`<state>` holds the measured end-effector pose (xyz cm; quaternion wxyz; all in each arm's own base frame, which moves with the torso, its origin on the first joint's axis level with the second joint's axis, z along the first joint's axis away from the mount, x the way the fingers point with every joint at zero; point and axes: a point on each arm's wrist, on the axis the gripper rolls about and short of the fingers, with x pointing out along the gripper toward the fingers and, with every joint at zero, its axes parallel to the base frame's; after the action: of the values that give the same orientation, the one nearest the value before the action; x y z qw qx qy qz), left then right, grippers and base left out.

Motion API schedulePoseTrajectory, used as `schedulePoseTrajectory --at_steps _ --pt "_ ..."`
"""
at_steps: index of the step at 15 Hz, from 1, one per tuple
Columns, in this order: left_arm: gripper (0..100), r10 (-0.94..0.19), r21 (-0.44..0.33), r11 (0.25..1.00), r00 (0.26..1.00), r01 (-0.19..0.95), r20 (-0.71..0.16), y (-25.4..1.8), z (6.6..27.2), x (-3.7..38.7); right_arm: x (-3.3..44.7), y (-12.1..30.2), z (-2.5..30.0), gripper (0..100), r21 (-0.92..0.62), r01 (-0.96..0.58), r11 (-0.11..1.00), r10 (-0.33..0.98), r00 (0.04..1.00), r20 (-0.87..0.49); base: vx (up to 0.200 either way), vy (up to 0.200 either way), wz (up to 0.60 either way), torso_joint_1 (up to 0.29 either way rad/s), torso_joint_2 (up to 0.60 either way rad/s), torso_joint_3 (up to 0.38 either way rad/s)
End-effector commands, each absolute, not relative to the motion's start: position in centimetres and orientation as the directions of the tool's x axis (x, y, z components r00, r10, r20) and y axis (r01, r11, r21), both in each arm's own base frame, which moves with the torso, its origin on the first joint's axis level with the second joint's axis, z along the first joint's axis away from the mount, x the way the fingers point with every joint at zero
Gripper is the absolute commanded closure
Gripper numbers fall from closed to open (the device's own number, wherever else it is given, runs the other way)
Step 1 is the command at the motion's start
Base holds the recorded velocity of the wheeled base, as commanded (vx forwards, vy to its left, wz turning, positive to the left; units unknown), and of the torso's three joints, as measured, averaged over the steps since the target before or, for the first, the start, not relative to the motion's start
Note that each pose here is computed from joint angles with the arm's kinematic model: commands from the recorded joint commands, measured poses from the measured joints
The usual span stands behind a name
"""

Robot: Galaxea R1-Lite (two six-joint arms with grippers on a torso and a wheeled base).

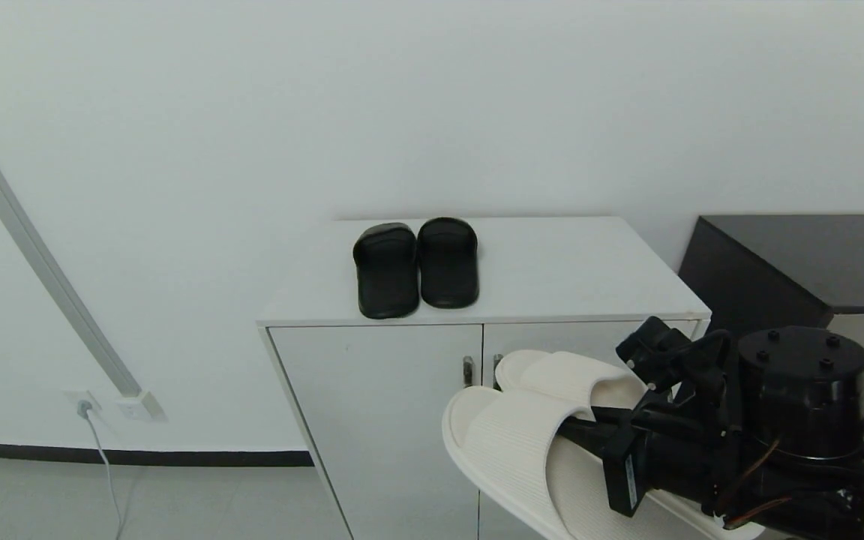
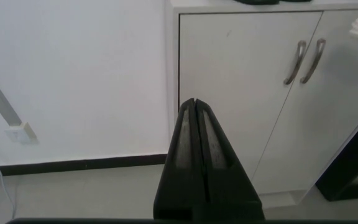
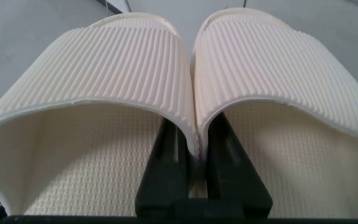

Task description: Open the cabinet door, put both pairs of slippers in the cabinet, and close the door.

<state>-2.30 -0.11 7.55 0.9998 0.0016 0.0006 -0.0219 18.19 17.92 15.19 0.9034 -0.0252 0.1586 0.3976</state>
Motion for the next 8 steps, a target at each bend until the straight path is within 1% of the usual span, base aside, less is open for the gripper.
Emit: schedulePoseTrajectory --at_steps 1,8 --pt "100 -0.043 0.003 0.999 0.999 0.043 -0.003 -0.11 7.54 -2.29 18.2 17.92 15.13 100 0.081 -0.726 0.683 0.71 0.633 -0.309 0.0 0.0 0.0 -0.212 0.53 0.325" --pt "100 -0.043 0.003 0.999 0.999 0.043 -0.002 -0.11 7.56 -2.29 18.19 17.9 15.09 100 0.081 -0.726 0.683 0.71 0.633 -0.31 0.0 0.0 0.0 -0.19 0.51 0.324"
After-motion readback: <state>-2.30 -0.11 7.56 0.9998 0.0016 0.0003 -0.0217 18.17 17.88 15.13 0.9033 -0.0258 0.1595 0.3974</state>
